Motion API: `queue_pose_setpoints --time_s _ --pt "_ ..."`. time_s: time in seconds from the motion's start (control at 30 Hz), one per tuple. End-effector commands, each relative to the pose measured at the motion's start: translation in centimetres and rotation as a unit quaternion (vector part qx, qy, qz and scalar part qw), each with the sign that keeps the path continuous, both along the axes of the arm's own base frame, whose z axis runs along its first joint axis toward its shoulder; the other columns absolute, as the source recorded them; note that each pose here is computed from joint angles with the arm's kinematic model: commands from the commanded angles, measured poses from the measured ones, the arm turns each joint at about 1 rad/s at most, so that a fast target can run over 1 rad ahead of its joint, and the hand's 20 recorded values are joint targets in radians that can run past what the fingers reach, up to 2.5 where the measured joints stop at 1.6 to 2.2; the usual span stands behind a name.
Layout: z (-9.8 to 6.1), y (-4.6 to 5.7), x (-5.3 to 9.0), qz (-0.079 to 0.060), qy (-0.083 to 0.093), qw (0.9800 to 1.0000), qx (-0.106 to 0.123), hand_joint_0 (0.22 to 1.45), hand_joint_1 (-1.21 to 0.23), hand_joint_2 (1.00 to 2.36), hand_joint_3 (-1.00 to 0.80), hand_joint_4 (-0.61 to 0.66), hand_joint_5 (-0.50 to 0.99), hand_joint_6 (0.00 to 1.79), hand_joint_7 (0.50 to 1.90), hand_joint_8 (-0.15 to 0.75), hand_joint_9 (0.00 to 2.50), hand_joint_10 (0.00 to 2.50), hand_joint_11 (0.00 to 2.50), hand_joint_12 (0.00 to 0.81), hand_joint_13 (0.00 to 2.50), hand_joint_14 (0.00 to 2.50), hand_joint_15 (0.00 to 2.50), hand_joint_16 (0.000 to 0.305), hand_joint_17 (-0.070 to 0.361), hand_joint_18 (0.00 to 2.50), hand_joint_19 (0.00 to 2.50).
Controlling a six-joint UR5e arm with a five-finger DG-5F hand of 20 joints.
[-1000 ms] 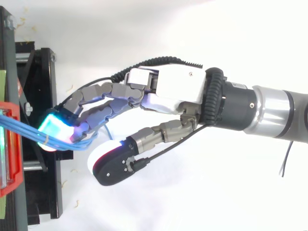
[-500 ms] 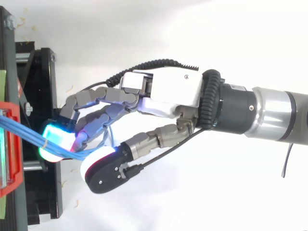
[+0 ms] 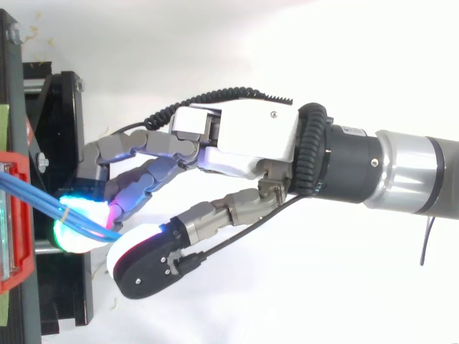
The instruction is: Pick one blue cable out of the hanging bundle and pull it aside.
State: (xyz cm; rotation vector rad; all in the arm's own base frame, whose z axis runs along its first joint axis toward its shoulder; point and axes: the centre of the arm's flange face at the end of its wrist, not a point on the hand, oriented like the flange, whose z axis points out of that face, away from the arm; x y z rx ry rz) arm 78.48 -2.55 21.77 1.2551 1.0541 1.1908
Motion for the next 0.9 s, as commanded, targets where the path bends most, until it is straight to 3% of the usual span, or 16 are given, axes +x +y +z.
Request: queue_pose_setpoints --time_s 0.0,0.1,0.4,0.87 --pt "-0.06 0.11 0.01 0.001 0.000 1.0000 0.000 0.54 -0.71 1.00 -0.49 0.14 -0.04 0.60 1.15 0.211 0.79 0.01 0.21 0.328 0.55 0.02 0.37 0.046 0.104 0.41 0.56" --pt "-0.06 -0.03 0.00 0.000 0.000 1.0000 0.000 0.55 -0.72 1.00 -0.48 0.14 -0.05 0.65 1.05 0.210 0.80 0.01 0.22 0.329 0.55 0.02 0.37 0.046 0.104 0.41 0.55" --pt "-0.14 0.10 -0.06 0.001 0.004 1.0000 -0.001 0.57 -0.71 1.00 -0.45 0.16 -0.06 0.74 0.91 0.210 0.81 0.01 0.23 0.323 0.56 0.02 0.38 0.045 0.101 0.42 0.56" --pt "0.73 0.02 0.26 0.000 -0.001 1.0000 0.000 0.56 -0.67 1.00 -0.47 0.13 -0.05 0.71 0.96 0.219 0.86 0.01 0.23 0.327 0.60 0.02 0.39 0.045 0.102 0.47 0.58"
